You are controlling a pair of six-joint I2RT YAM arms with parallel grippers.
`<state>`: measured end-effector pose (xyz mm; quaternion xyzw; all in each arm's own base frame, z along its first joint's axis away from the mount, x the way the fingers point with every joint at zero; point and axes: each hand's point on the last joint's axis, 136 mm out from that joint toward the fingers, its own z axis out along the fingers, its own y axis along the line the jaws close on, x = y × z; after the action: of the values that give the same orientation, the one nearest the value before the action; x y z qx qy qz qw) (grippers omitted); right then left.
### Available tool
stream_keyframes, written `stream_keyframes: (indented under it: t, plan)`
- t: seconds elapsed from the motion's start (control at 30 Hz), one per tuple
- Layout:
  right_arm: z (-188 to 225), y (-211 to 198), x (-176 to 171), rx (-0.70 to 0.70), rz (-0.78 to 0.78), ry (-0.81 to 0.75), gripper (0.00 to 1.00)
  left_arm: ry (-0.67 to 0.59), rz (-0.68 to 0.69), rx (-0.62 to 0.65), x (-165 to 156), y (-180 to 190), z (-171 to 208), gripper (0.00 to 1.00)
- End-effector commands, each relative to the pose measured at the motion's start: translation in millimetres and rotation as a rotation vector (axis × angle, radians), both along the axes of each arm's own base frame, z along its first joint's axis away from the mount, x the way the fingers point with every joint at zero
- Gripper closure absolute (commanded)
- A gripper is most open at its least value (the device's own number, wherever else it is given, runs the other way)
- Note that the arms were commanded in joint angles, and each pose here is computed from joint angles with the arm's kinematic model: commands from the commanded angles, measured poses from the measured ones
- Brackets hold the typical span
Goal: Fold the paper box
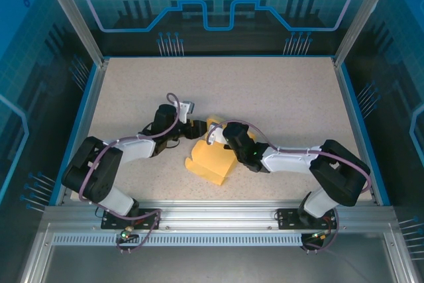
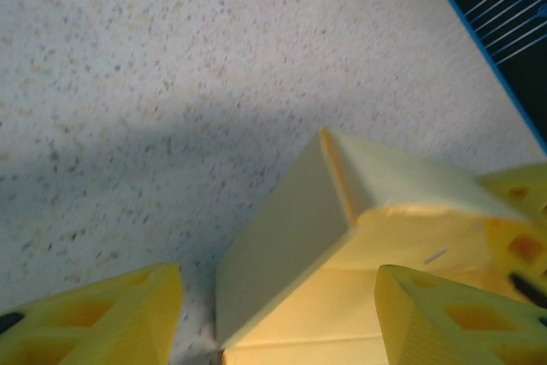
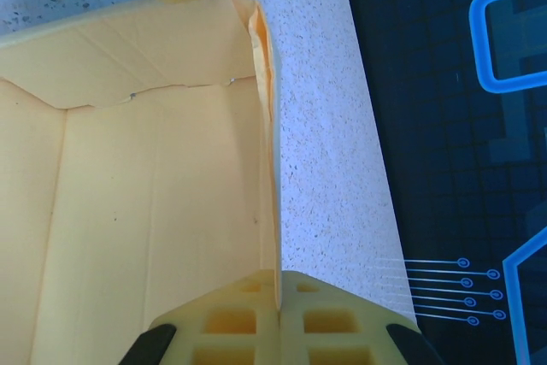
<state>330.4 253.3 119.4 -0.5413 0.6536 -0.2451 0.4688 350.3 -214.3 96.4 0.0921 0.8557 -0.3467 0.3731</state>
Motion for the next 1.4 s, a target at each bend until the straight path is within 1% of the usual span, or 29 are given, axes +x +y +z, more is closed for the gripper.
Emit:
stream_keyframes:
  t: [0.0,0.1,0.27,0.37,0.43,0.53,0.8,0.9,1.0,1.13,1.37]
  plan:
    - [11.5,-0.9,1.6,0.047,-0.009,-0.008,0.99,-0.116,-0.056,0.022,0.2,-1.4,6.4,0.37]
    - [12.0,-0.4,1.9,0.052,-0.010,-0.007,0.99,-0.136,-0.095,0.010,-1.3,-8.8,3.2,0.36]
    - [12.8,-0.6,1.7,0.054,-0.012,-0.004,0.99,-0.182,-0.118,0.031,5.3,-18.9,-1.8,0.37]
    - [13.7,-1.2,1.8,0.053,-0.013,-0.005,0.99,-0.223,-0.120,0.022,10.8,-24.3,-0.6,0.41]
    - [14.5,-1.2,1.6,0.055,-0.012,-0.005,0.99,-0.249,-0.127,0.012,13.2,-28.6,0.6,0.46]
    - [13.7,-1.5,1.1,0.055,-0.014,-0.003,0.99,-0.273,-0.141,0.014,14.9,-35.2,-1.3,0.51]
    - [11.9,-2.7,2.1,0.059,-0.018,0.003,0.99,-0.299,-0.126,0.092,19.6,-37.7,-14.5,0.57]
    - [11.9,-1.9,2.5,0.060,-0.017,0.003,0.99,-0.302,-0.122,0.111,21.8,-37.9,-18.4,0.61]
    - [11.7,-1.9,2.5,0.062,-0.018,0.005,0.98,-0.306,-0.127,0.113,22.3,-41.0,-18.7,0.69]
    - [12.7,-1.8,2.3,0.067,-0.018,0.004,0.97,-0.307,-0.134,0.119,21.7,-43.9,-20.3,0.75]
    - [14.1,-1.1,3.2,0.080,-0.019,0.009,0.93,-0.324,-0.121,0.157,22.4,-43.4,-19.3,0.83]
